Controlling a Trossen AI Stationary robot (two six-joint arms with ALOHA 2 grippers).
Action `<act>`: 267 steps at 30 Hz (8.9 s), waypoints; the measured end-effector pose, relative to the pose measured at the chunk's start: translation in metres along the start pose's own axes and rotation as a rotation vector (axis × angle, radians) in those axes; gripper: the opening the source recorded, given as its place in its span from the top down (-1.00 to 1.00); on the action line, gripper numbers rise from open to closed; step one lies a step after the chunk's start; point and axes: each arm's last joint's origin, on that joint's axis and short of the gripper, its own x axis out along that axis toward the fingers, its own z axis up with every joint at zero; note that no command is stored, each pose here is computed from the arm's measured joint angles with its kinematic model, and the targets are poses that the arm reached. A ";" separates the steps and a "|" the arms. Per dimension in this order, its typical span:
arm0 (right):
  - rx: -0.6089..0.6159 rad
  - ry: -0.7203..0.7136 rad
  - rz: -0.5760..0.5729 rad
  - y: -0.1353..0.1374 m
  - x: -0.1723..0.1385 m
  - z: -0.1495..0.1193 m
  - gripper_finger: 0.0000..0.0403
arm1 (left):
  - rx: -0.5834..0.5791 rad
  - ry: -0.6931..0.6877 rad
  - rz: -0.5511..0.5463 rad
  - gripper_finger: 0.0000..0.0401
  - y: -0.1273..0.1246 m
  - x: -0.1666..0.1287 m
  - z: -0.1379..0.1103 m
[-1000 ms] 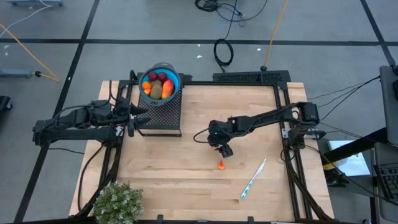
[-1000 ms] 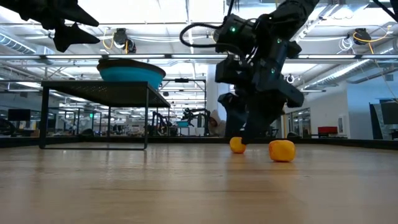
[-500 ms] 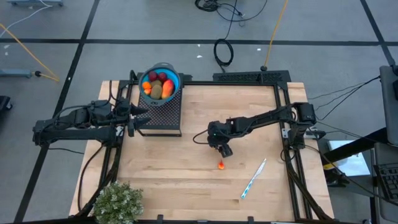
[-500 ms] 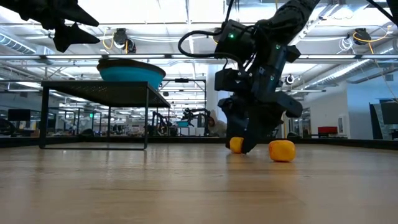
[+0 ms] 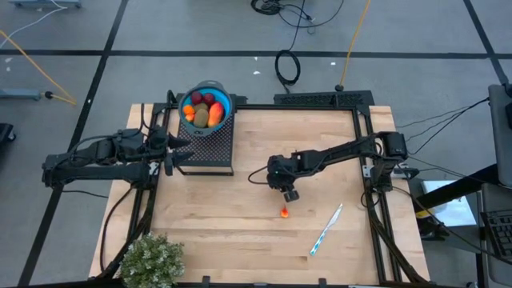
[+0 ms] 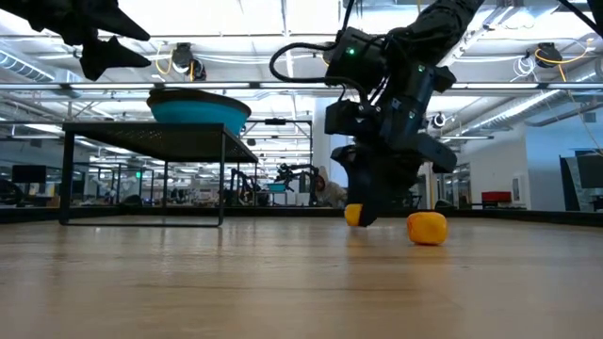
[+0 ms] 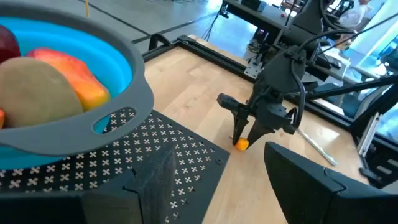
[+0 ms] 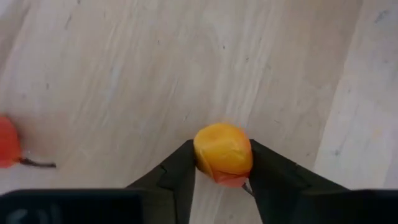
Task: Pick & Place Fruit
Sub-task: Put the top peach into the blue strainer bowl on the shelf
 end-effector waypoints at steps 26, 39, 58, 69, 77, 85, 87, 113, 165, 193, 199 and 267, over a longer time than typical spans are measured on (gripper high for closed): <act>0.167 -0.851 -0.083 0.007 -0.189 0.046 0.45 | -0.149 -0.165 -0.398 -0.23 -0.041 0.040 0.030; 0.117 -1.018 -0.072 0.015 -0.231 0.042 0.45 | -0.252 -0.189 -0.390 -0.23 -0.094 0.090 0.039; -0.006 -1.015 -0.080 0.030 -0.229 0.047 0.45 | -0.317 -0.167 -0.254 -0.23 -0.151 0.156 0.074; -0.019 -0.979 -0.093 0.039 -0.222 0.049 0.45 | -0.334 -0.126 -0.170 -0.22 -0.165 0.180 0.079; 0.010 -0.970 -0.081 0.039 -0.218 0.048 0.45 | -0.328 -0.114 -0.141 -0.22 -0.165 0.181 0.079; 0.012 -0.959 -0.075 0.040 -0.218 0.047 0.45 | -0.327 -0.056 -0.040 -0.23 -0.159 0.181 0.072; 0.009 -0.972 -0.074 0.040 -0.220 0.047 0.45 | -0.325 -0.046 -0.004 -0.23 -0.156 0.182 0.070; 0.015 -0.841 -0.172 0.034 -0.191 0.051 0.45 | -0.364 -0.057 -0.153 -0.23 -0.156 0.197 0.074; 0.044 -0.847 -0.151 0.035 -0.188 0.052 0.36 | -0.322 0.035 -0.184 0.33 -0.152 0.200 0.070; 0.079 -0.709 -0.239 0.043 -0.192 0.039 -0.03 | -0.310 0.071 -0.155 0.32 -0.149 0.198 0.068; 0.099 -0.685 -0.307 0.043 -0.205 0.031 -0.04 | -0.305 0.141 -0.109 0.32 -0.144 0.194 0.062; 0.237 -0.727 -0.326 0.047 -0.274 -0.024 1.00 | 0.074 0.463 0.641 0.32 0.051 0.122 0.110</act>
